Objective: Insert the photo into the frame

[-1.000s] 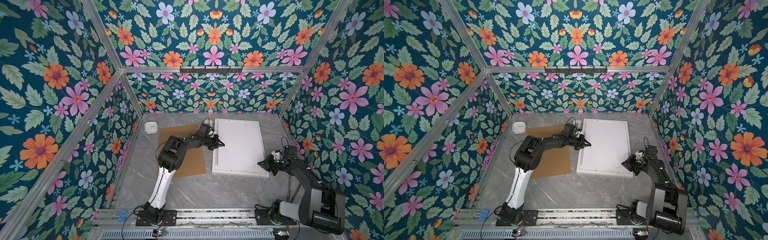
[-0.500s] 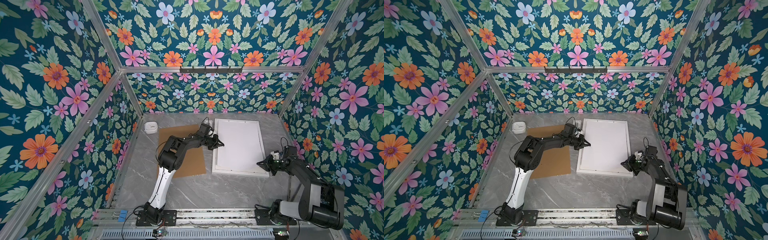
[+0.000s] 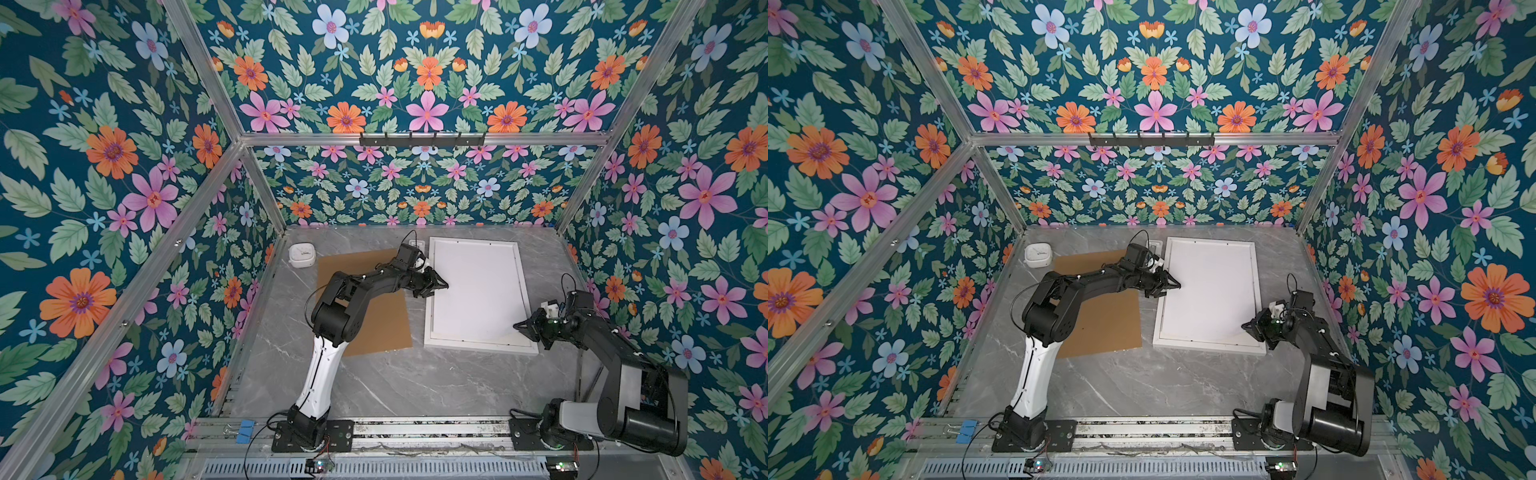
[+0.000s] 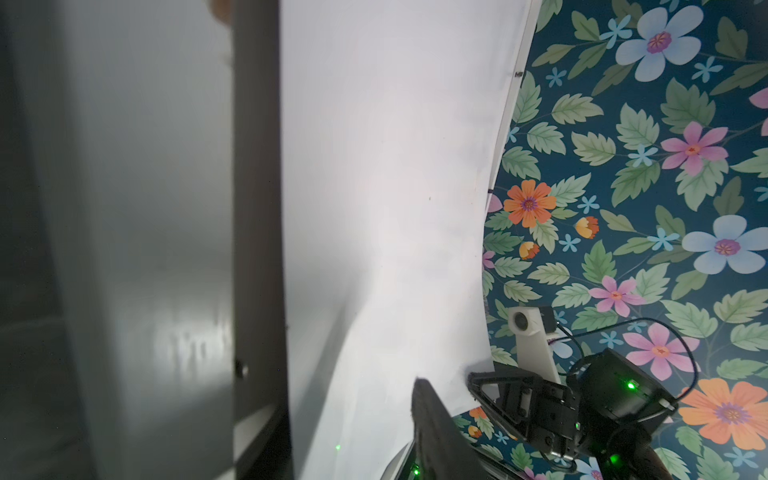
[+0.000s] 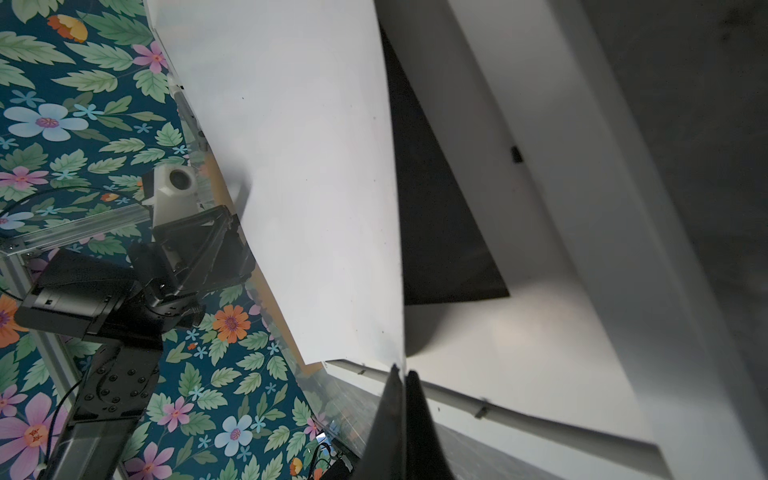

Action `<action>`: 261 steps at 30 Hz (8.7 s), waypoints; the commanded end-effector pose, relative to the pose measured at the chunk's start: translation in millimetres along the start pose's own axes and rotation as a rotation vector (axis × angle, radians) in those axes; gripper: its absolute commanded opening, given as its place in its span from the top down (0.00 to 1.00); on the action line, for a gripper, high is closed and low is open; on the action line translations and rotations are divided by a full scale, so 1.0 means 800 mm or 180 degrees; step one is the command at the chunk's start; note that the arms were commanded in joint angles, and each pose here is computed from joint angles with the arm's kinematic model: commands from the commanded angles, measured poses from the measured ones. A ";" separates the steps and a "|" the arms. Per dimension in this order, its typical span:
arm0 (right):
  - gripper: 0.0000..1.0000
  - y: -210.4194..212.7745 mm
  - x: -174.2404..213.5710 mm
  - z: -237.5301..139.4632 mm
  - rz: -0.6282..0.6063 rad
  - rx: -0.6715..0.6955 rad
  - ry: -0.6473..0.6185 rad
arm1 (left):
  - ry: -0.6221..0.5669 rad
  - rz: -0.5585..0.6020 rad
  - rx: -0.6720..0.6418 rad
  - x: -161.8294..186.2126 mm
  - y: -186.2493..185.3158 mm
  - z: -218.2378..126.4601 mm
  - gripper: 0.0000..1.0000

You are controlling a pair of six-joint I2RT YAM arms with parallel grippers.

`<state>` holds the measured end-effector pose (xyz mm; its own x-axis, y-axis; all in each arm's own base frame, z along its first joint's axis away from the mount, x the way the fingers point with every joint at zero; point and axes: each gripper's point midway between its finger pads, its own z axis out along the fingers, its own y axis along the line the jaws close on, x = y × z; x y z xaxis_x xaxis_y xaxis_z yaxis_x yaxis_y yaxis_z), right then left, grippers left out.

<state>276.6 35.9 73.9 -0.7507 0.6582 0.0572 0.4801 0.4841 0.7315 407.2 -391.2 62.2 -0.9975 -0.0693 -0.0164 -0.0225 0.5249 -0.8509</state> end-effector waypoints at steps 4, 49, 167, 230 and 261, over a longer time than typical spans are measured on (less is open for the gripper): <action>1.00 0.003 -0.002 0.001 0.0041 -0.0063 -0.0026 | -0.0060 0.0131 -0.0279 0.001 0.006 -0.025 0.57; 0.29 -0.012 -0.003 -0.057 -0.0191 0.0632 -0.0623 | -0.0403 0.0488 -0.0810 0.021 0.009 -0.115 0.56; 0.22 0.170 0.153 0.284 -0.2238 0.1031 0.1384 | -0.0188 0.0026 -0.2510 0.139 0.249 -0.303 0.11; 0.22 0.177 0.152 0.280 -0.1876 0.0486 0.1524 | -0.0917 -0.0419 -0.3258 0.099 0.282 -0.408 0.08; 0.18 0.179 0.158 0.285 -0.1804 0.0545 0.1640 | -0.0806 -0.0558 -0.1761 0.120 0.228 -0.326 0.13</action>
<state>360.8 332.7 47.0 -0.9985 -0.0527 0.0125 -0.0290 0.7158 0.6977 296.9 -67.1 36.9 -0.9273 -0.3483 -0.1368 -0.2728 0.8795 -0.3899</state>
